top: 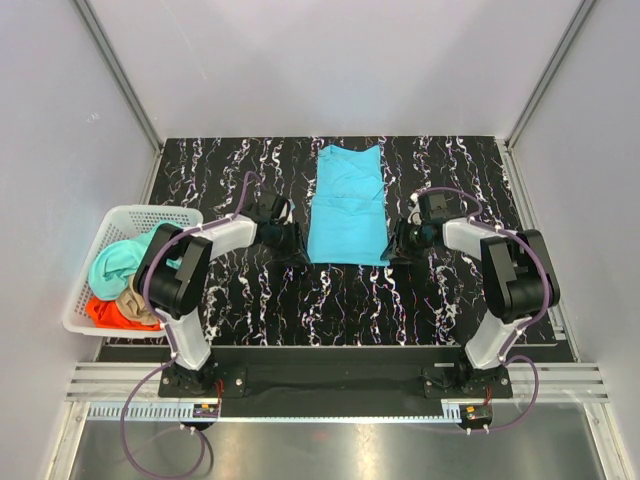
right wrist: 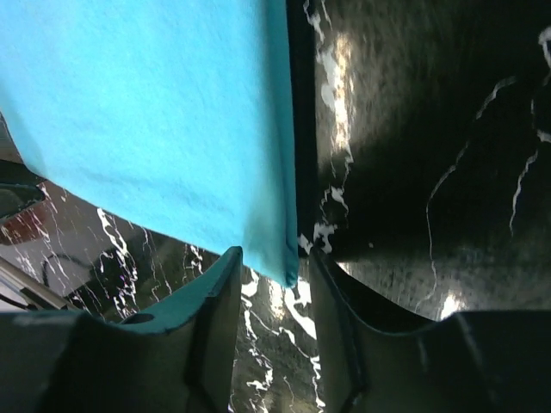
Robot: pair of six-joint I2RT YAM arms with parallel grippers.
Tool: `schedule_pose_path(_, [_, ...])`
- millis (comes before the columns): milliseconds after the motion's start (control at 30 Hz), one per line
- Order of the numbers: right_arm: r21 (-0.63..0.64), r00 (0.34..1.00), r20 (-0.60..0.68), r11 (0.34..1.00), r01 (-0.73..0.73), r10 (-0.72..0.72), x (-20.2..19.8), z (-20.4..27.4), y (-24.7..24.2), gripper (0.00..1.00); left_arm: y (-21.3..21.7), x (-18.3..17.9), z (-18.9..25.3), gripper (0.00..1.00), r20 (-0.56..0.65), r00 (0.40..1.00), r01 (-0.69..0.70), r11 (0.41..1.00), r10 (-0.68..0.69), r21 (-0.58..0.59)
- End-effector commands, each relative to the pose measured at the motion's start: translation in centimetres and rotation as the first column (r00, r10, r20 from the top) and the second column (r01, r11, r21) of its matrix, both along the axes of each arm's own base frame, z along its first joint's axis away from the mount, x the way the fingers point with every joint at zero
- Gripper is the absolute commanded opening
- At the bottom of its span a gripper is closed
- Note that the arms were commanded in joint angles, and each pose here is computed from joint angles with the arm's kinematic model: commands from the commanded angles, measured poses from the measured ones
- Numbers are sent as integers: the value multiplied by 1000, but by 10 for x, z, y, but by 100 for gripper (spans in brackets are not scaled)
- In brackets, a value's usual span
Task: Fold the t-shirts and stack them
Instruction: Fold the tshirt
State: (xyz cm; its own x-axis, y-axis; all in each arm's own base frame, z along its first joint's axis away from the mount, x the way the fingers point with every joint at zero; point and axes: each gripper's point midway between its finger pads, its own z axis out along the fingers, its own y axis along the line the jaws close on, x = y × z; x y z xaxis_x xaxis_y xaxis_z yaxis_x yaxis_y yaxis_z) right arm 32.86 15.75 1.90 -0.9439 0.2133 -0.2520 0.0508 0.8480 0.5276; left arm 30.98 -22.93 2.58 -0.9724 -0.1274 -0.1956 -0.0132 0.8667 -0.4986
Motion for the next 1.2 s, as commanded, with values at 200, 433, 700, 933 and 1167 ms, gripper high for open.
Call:
schedule_pose_path(200, [-42, 994, -94, 998, 48, -51, -28, -13, -10, 46, 2, -4, -7, 51, 5, 1000, -8, 1000, 8, 12])
schedule_pose_path(433, [-18, 984, -151, 995, 93, -95, -29, -28, -5, 42, -2, -3, -18, 47, -20, 1000, -20, 1000, 20, -4])
schedule_pose_path(700, [-63, 975, -169, 989, 136, -145, -29, -38, -12, 21, 3, 5, -25, 26, -24, 999, -41, 999, 42, 26])
schedule_pose_path(933, [-82, 974, -179, 989, 127, -140, -42, -32, -17, 0, -3, 9, -8, 0, 9, 999, -36, 999, 36, -23])
schedule_pose_path(1167, [-104, 971, -182, 985, 137, -154, -73, -13, -23, 0, 3, -20, 4, 0, 7, 999, -33, 999, 32, 31])
